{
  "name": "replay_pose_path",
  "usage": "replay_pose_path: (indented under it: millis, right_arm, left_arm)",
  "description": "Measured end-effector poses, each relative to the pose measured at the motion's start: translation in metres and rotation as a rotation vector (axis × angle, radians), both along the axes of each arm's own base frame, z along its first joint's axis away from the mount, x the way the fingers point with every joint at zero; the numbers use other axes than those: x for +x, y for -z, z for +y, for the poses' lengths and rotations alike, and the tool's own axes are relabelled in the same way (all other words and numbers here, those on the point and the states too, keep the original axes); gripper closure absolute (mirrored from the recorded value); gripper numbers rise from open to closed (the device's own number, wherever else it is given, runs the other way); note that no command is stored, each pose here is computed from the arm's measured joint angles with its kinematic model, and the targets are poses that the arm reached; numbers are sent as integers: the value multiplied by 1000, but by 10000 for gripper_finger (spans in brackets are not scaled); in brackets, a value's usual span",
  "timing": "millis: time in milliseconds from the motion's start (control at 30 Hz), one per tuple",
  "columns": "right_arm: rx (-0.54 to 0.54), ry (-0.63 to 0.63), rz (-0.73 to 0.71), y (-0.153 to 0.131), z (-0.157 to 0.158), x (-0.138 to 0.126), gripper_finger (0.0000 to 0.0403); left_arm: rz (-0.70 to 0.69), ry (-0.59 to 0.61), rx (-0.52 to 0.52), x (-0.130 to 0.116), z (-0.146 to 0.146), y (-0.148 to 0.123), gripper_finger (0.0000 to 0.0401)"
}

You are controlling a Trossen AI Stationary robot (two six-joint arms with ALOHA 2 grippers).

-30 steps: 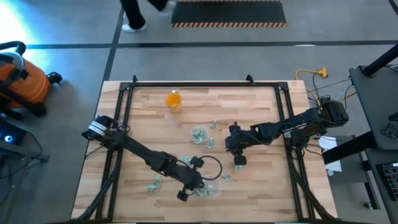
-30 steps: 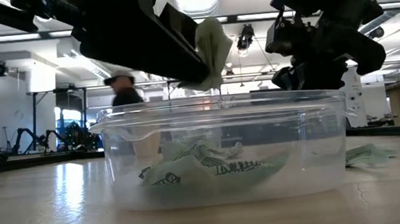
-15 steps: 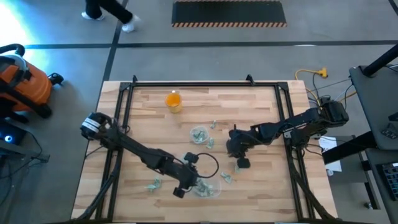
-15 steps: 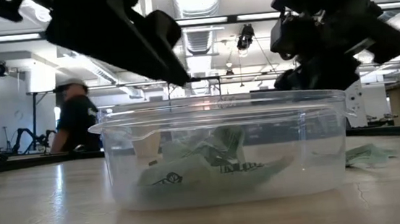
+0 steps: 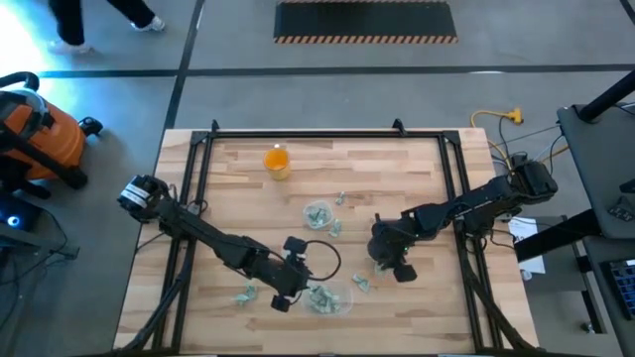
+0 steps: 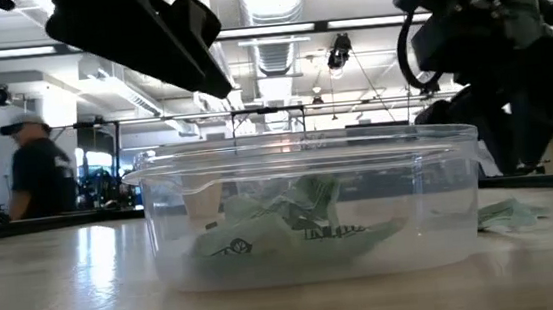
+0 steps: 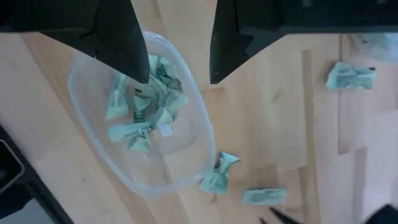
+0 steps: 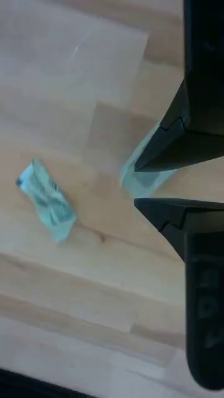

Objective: Pick and place Stevia / Truvia into bins
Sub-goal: Put the white stevia packet into the top transparent bin

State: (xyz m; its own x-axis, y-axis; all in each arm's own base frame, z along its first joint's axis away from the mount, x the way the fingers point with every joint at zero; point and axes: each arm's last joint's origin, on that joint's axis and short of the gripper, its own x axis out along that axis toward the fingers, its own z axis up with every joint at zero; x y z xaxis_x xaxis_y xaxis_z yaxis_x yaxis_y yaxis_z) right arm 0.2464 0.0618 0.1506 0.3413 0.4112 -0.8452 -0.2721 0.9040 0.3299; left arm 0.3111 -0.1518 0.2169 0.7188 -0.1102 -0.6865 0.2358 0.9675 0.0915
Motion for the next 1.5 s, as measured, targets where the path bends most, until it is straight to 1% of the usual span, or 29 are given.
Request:
replay_pose_path:
  millis: [67,200,300,467,767,933,1233,1367,1500]
  right_arm:
    - [-23,-20,-9,0,5,-1,334]
    - [-136,-51,-44,2,13,-3,339]
    - [-202,-65,-67,2,19,-5,339]
    - [-254,-79,-84,2,26,-7,335]
    - [-277,-67,-112,3,29,-8,332]
    - [-270,-44,-157,8,29,-8,306]
    - [-253,-8,-134,12,28,-11,243]
    - [-253,-10,-138,12,28,-11,230]
    - [-258,-10,-119,18,28,-10,227]
  left_arm:
    - [1,-11,12,0,1,0,249]
    - [3,-13,16,0,1,1,249]
    - [1,-18,21,0,1,1,249]
    - [-2,-25,28,0,1,1,249]
    - [6,-25,31,-1,2,2,249]
    - [7,-25,31,-1,2,2,249]
    - [7,-25,31,-1,1,2,249]
    - [7,-25,31,-1,2,2,249]
    - [8,-25,30,-1,2,2,249]
